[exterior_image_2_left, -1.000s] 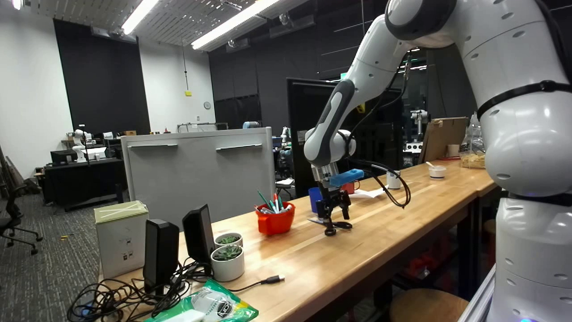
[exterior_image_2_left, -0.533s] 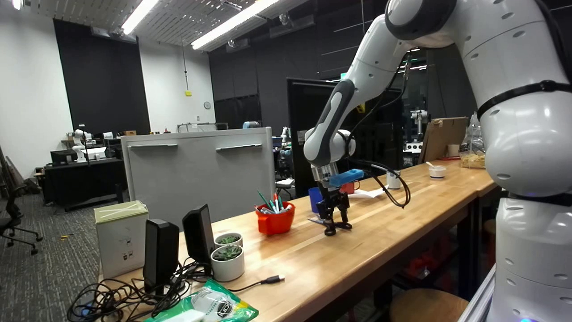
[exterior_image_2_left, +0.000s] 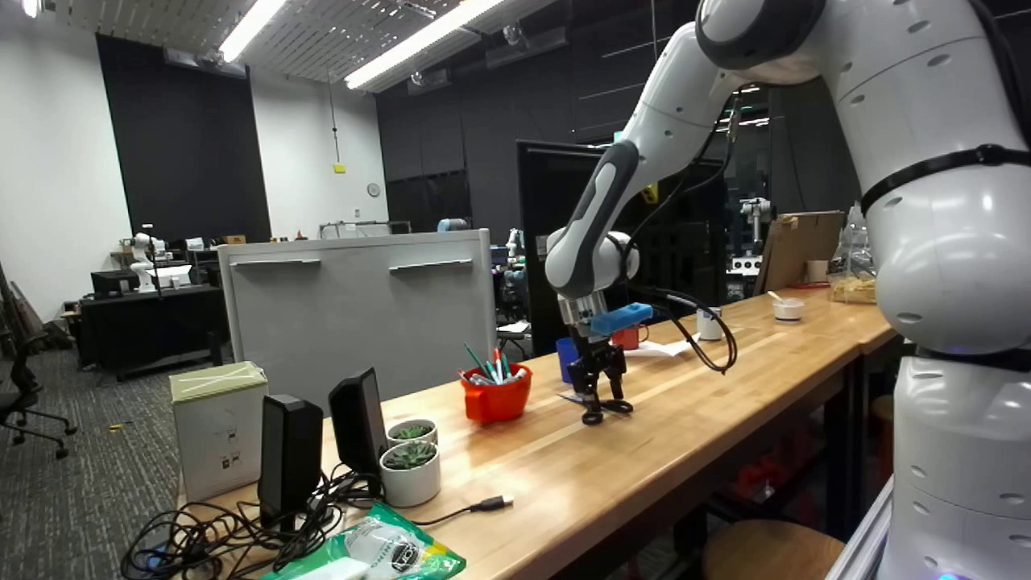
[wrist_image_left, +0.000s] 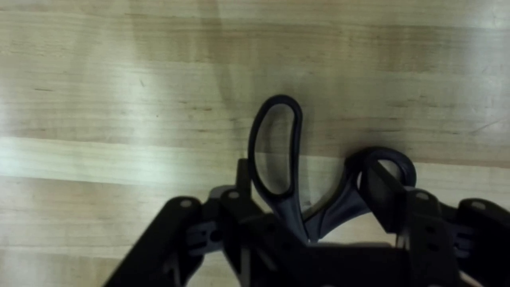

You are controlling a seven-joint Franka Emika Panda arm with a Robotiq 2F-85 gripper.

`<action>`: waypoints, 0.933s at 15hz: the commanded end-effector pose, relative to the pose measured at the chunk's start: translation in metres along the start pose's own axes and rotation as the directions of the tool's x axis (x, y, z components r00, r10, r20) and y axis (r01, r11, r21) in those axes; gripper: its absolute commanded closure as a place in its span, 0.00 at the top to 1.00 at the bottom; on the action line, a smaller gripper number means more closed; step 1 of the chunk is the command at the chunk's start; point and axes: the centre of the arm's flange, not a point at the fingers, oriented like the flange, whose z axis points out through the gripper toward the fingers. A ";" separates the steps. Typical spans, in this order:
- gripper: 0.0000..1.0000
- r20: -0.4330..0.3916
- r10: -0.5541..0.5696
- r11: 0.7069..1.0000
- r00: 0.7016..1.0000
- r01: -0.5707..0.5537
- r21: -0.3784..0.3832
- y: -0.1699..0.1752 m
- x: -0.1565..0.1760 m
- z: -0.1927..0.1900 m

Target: Open and close the scissors

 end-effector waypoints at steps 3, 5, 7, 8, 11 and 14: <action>0.68 -0.010 -0.022 1.000 1.000 0.022 -0.006 -0.014 -0.010 -0.007; 0.70 -0.007 -0.030 1.000 1.000 0.030 -0.010 -0.018 -0.010 -0.006; 0.71 -0.002 -0.031 0.999 1.000 0.031 -0.011 -0.020 -0.010 -0.004; 0.70 0.000 -0.031 0.999 1.000 0.031 -0.010 -0.022 -0.011 -0.003; 0.70 0.011 -0.035 0.999 0.999 0.035 -0.013 -0.024 -0.012 0.001; 0.70 0.022 -0.035 0.999 0.999 0.035 -0.016 -0.025 -0.012 0.006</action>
